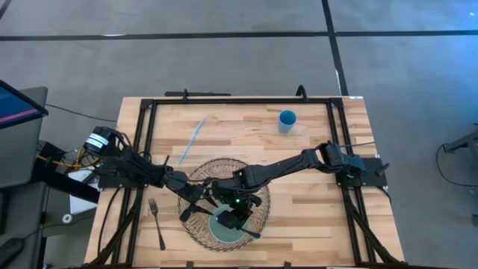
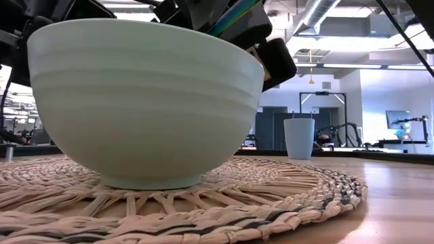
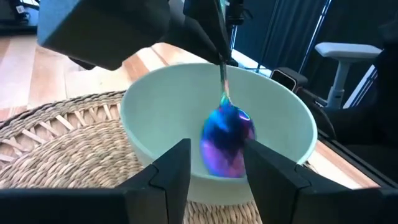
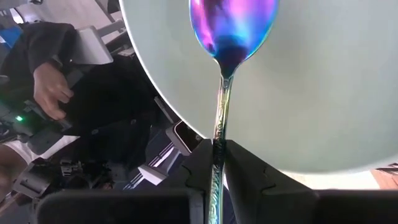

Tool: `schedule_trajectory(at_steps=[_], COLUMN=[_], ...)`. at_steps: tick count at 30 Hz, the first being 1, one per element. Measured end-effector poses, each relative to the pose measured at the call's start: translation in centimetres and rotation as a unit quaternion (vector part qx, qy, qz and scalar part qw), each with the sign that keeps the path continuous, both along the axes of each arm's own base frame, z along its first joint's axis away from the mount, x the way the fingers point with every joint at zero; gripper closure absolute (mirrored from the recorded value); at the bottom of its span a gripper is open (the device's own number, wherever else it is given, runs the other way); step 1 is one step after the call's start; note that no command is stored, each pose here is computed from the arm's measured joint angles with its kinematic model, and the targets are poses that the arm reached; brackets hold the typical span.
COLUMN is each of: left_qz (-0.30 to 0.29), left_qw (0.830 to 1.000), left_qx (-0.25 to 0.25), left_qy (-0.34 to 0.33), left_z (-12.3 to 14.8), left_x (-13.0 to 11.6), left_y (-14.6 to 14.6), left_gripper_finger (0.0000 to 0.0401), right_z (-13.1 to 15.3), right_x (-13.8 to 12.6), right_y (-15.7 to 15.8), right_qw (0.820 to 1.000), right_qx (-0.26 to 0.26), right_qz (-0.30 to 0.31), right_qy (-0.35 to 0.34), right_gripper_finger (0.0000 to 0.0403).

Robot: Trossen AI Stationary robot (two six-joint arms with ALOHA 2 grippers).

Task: Pick & Place Utensil
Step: Put the blue spoon into the light blue bowl, then put the black fork into the light blue bowl

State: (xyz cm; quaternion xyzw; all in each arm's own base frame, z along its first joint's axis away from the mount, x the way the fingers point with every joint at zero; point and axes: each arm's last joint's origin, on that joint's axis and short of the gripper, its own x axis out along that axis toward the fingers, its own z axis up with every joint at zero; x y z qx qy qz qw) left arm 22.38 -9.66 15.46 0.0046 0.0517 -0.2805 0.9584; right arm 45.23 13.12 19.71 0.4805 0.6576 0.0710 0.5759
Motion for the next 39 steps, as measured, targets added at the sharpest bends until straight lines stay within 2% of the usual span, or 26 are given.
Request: schedule_trajectory(at_steps=[9, 18, 23, 29, 34, 37, 39], left_qz=[0.000, 0.000, 0.000, 0.001, 0.011, 0.037, 0.051], left_qw=[1.000, 1.000, 1.000, 1.000, 1.000, 0.998, 0.997], left_qx=[-0.003, -0.004, -0.004, -0.005, -0.010, -0.017, -0.023], left_qy=[-0.002, -0.004, -0.004, -0.006, -0.023, -0.042, -0.057], left_z=[-0.3, -0.3, -0.3, -0.2, 0.3, 1.2, 2.0], left_x=[0.2, 0.2, 0.2, 0.2, 0.2, 0.0, -0.2], left_y=[-0.1, -0.1, -0.1, -0.1, 0.0, 0.2, 0.5], left_gripper_finger=[0.0252, 0.0252, 0.0252, 0.0252, 0.0252, 0.0252, 0.0252], right_z=[0.0, 0.0, 0.0, 0.3, 2.7, 5.0, 6.6], right_x=[0.0, 0.1, 0.4, 0.5, -0.8, -2.4, -3.5], right_y=[0.0, -0.3, -1.1, -2.1, -3.0, -3.6, -4.0], right_qw=[1.000, 1.000, 0.999, 0.995, 0.986, 0.969, 0.948], right_qx=[-0.001, 0.000, -0.005, -0.016, -0.071, -0.163, -0.241], right_qz=[0.003, 0.010, 0.024, 0.053, 0.089, 0.115, 0.129], right_qy=[-0.004, -0.014, -0.039, -0.080, -0.125, -0.147, -0.163], right_gripper_finger=[0.0388, 0.0361, 0.0352, 0.0367, 0.0386, 0.0395, 0.0397])
